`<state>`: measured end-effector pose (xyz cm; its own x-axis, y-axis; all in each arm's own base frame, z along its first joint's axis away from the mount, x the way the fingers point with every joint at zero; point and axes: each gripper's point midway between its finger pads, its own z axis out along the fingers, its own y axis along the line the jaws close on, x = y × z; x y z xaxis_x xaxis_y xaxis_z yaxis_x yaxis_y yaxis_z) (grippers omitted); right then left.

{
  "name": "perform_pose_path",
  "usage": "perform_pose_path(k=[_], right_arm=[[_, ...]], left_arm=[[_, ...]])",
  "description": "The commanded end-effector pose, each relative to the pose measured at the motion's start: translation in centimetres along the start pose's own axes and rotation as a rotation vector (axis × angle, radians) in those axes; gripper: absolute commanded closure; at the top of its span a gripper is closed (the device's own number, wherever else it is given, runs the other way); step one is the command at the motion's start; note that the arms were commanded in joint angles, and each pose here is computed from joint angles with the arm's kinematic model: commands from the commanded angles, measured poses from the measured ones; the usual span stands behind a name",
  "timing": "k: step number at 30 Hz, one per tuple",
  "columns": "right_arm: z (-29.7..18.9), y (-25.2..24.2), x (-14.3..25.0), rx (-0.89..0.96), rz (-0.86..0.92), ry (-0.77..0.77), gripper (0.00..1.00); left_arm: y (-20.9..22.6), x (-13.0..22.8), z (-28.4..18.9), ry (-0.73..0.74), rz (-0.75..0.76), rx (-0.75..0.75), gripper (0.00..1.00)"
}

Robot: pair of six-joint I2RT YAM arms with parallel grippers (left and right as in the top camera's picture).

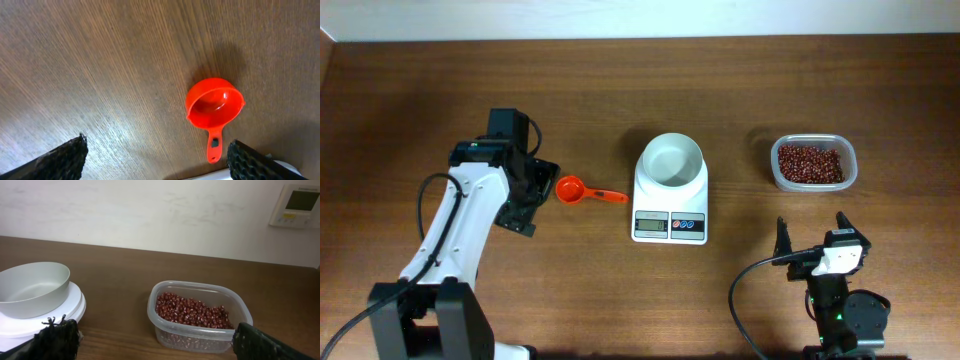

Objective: Scoop and weigh 50g on scale
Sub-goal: 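Lower the left gripper and grasp the red scoop's bowl rim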

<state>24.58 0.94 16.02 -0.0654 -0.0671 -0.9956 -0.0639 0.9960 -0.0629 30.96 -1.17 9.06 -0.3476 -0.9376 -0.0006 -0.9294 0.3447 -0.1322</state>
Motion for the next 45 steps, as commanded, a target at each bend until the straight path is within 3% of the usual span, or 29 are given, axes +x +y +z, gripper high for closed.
perform_pose_path(k=[1,6,10,18,30,36,45], right_arm=[[0.0,0.0,0.3,-0.001,-0.003,0.001,0.01],[0.0,0.0,0.3,-0.001,-0.003,0.001,0.01],[0.0,0.0,0.3,-0.001,-0.003,0.001,0.01],[0.0,0.0,0.3,-0.001,-0.003,0.001,0.01],[0.0,0.0,0.3,-0.001,-0.003,0.001,0.01],[0.0,0.0,0.3,-0.001,-0.003,0.001,0.01],[0.0,0.0,0.3,-0.001,-0.003,0.001,0.01]], left_arm=[[-0.3,-0.5,0.1,-0.022,-0.014,-0.004,0.08],[-0.1,-0.5,1.3,-0.012,-0.015,-0.038,0.11],[-0.2,-0.3,3.4,0.018,-0.015,-0.079,0.21],[-1.8,1.2,5.7,0.027,0.045,-0.072,0.27],[-2.7,2.0,7.1,0.018,0.083,-0.068,0.26],[-3.3,2.4,8.1,-0.006,0.112,-0.071,0.37],[-3.2,1.5,8.2,-0.060,0.114,-0.083,0.38]])
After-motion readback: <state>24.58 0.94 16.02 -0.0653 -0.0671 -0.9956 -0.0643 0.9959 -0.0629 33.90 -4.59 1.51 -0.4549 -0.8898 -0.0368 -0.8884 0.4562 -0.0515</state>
